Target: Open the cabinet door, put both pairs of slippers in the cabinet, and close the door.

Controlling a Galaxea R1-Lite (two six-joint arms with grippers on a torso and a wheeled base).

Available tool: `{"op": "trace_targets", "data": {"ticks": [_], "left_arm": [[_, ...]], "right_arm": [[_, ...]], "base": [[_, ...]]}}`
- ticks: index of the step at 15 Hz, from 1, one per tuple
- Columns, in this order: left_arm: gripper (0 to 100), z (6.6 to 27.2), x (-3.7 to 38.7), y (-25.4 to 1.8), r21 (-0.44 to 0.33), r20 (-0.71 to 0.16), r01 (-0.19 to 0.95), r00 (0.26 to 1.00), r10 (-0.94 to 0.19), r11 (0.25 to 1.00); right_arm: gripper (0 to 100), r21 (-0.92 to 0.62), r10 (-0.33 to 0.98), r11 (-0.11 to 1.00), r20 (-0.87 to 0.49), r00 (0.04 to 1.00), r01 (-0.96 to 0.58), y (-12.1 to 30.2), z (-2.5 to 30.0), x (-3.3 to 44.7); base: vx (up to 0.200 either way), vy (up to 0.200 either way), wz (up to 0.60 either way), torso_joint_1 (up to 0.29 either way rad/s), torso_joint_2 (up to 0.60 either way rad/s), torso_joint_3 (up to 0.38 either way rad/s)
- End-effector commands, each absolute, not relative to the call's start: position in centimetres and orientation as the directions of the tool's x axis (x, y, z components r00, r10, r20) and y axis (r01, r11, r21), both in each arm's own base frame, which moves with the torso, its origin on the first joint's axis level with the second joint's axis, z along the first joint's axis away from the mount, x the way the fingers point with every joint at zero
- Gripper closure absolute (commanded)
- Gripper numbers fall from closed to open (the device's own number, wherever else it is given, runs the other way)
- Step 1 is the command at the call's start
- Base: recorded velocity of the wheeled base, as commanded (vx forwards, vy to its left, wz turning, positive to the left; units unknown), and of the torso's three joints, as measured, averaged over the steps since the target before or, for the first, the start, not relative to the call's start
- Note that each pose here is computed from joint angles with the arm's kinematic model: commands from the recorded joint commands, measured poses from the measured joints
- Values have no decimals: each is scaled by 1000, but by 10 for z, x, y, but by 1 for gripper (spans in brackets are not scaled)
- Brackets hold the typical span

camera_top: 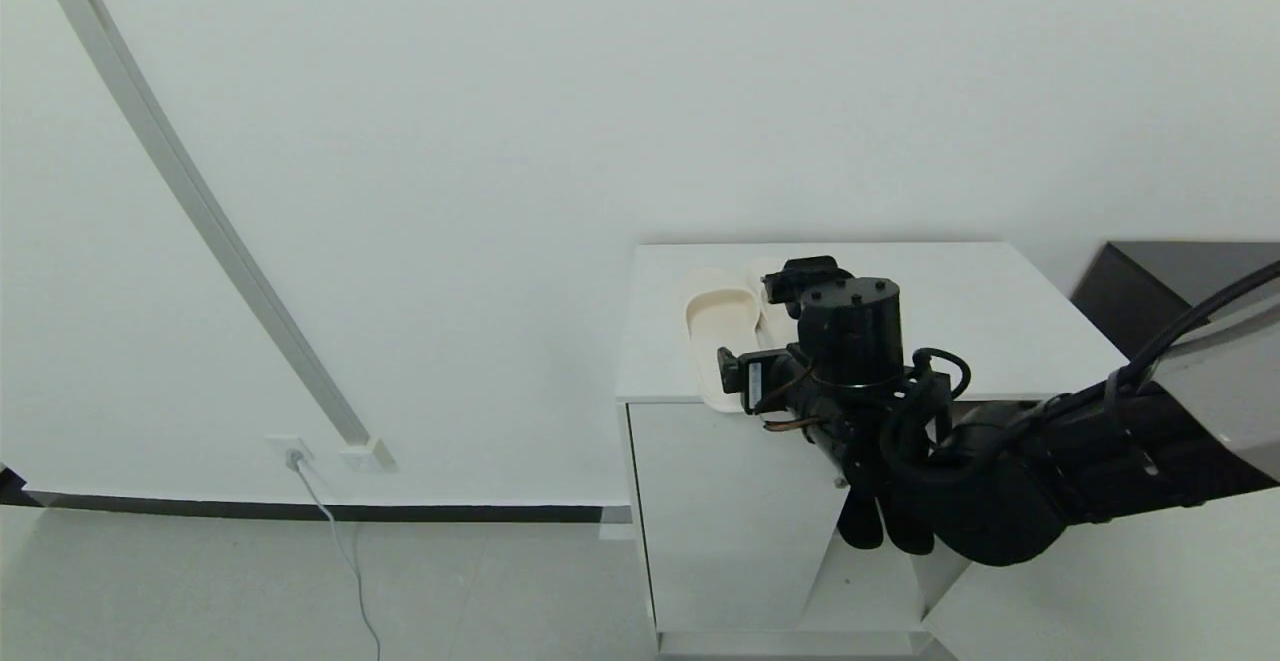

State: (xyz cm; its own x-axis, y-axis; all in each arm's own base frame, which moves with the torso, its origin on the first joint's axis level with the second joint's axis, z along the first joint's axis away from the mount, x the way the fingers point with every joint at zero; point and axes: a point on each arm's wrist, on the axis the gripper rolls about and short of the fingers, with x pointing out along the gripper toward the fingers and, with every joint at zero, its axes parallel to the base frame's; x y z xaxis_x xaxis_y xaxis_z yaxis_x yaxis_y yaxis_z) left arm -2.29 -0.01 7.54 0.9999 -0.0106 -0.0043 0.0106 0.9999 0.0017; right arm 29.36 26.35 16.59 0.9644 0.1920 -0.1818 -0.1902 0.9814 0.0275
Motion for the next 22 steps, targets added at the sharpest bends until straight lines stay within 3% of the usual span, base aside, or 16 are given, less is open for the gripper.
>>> {"op": "trace_targets", "data": {"ticks": [1,3,11,18,22], "left_arm": [[100,75,-23,0,3,-6,11,1000,-11,1000],[100,75,-23,0,5,-6,14,1000,-14,1000],[100,75,-23,0,6,-6,15,1000,-15,1000],[100,76,-23,0,1,-5,14,1000,-14,1000],[100,76,-23,0,2,-3,14,1000,-14,1000]], "right_arm": [[0,68,198,979,-145,969,-190,264,187,290],[0,60,195,980,-158,968,-188,261,184,288],[0,34,182,983,-243,953,-179,254,152,280],[0,37,197,980,-222,955,-193,276,115,296],[0,50,174,985,-200,964,-168,276,114,314]], "base": [[0,0,0,0,0,0],[0,0,0,0,0,0],[200,0,0,4,0,4],[0,0,0,0,0,0],[0,0,0,0,0,0]]}}
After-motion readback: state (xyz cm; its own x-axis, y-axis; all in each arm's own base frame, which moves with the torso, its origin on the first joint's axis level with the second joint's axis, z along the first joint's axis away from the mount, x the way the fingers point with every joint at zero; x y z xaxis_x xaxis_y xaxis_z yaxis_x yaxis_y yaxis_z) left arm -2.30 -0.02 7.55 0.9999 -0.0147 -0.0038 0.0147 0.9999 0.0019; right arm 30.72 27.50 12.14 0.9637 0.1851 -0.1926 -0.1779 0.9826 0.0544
